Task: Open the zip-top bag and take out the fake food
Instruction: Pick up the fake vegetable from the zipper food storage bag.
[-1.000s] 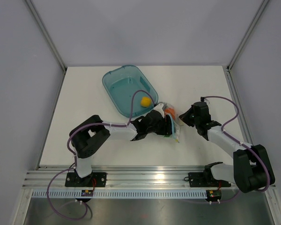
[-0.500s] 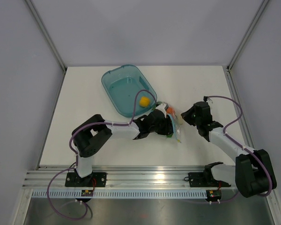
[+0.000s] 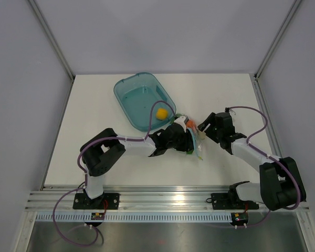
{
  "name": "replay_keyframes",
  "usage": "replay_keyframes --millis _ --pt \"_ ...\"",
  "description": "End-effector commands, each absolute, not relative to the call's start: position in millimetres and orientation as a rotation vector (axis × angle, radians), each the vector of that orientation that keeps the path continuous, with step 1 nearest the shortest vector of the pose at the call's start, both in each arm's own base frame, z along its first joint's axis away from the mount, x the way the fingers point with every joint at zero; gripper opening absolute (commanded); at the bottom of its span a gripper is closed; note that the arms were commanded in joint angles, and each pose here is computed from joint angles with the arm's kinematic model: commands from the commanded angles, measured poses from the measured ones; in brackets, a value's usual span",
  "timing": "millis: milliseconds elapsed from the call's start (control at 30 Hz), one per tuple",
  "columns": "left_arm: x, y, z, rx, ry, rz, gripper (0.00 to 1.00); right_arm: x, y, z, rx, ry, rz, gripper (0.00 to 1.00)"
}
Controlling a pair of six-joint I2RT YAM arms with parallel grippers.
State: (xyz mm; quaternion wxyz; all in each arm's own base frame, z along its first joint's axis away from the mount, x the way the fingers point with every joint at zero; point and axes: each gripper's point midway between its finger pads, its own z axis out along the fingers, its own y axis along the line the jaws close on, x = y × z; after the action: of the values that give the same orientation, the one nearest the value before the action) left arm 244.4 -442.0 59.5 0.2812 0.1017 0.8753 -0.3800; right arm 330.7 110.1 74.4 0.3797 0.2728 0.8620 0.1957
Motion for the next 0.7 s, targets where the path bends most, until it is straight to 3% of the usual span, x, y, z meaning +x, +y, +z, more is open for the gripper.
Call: replay_keyframes --millis 0,333,433,467,533,567,667 --pt "245 -444 84 0.285 2.278 -1.073 0.22 352 104 90 0.663 2.148 0.444 0.77" --pt "241 -444 84 0.289 2.275 -1.099 0.21 365 99 80 0.662 2.174 0.367 0.80" --pt "241 -444 85 0.293 2.272 -1.103 0.20 367 101 74 0.661 2.191 0.367 0.76" --pt "241 -445 85 0.294 2.272 -1.105 0.20 368 102 71 0.663 2.199 0.367 0.61" --pt "241 -445 86 0.293 2.269 -1.110 0.20 368 101 71 0.669 2.195 0.362 0.46" --pt "240 -445 86 0.293 2.270 -1.112 0.20 368 100 71 0.678 2.196 0.356 0.29" --pt "239 -445 88 0.296 2.268 -1.119 0.20 363 92 70 0.722 2.196 0.307 0.09"
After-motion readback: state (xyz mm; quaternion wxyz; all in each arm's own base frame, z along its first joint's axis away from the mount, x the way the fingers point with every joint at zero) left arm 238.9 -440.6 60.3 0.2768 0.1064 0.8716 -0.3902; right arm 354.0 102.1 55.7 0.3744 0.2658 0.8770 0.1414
